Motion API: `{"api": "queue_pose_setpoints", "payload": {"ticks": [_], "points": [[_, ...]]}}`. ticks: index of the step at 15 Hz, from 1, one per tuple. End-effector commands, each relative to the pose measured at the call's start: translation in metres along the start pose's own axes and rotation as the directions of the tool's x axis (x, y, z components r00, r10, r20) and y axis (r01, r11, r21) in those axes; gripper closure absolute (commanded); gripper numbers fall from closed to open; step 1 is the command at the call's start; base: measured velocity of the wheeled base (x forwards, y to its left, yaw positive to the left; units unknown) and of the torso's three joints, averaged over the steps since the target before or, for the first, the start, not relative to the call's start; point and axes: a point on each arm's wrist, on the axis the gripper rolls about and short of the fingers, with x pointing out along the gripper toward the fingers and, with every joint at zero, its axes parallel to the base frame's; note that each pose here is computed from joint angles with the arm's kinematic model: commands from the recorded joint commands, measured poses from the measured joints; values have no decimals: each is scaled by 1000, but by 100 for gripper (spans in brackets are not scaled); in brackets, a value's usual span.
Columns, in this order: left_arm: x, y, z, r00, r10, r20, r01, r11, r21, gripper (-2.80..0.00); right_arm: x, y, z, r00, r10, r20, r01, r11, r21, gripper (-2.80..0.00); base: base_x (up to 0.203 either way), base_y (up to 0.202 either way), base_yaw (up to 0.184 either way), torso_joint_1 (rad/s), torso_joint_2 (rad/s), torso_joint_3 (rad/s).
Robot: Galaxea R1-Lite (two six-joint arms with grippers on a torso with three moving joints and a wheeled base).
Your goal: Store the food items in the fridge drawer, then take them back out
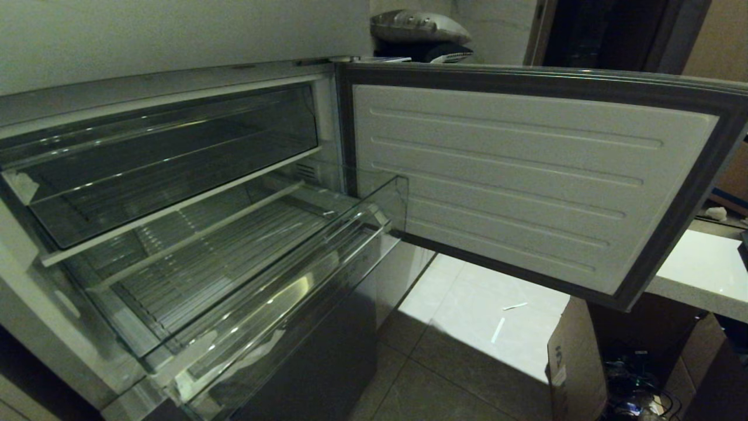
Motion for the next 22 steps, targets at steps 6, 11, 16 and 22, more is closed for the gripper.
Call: {"api": "queue_pose_setpoints", "payload": {"ticks": [6,11,16,22], "points": [[0,0,0,1000,0,0,0,1000,1,0,40,14,-4,1000,20,-5,-20,999,-45,-280,0,0,0,0,0,0],[0,0,0,1000,0,0,0,1000,1,0,47,23,-11,999,46,-30,-47,998,-51,-280,0,0,0,0,0,0],[0,0,0,1000,0,0,0,1000,1,0,48,22,-16,999,19,-46,-22,999,-48,-280,0,0,0,0,0,0],[0,0,0,1000,0,0,0,1000,1,0,47,22,-10,999,18,-28,-19,998,-55,-280,0,0,0,0,0,0]]}}
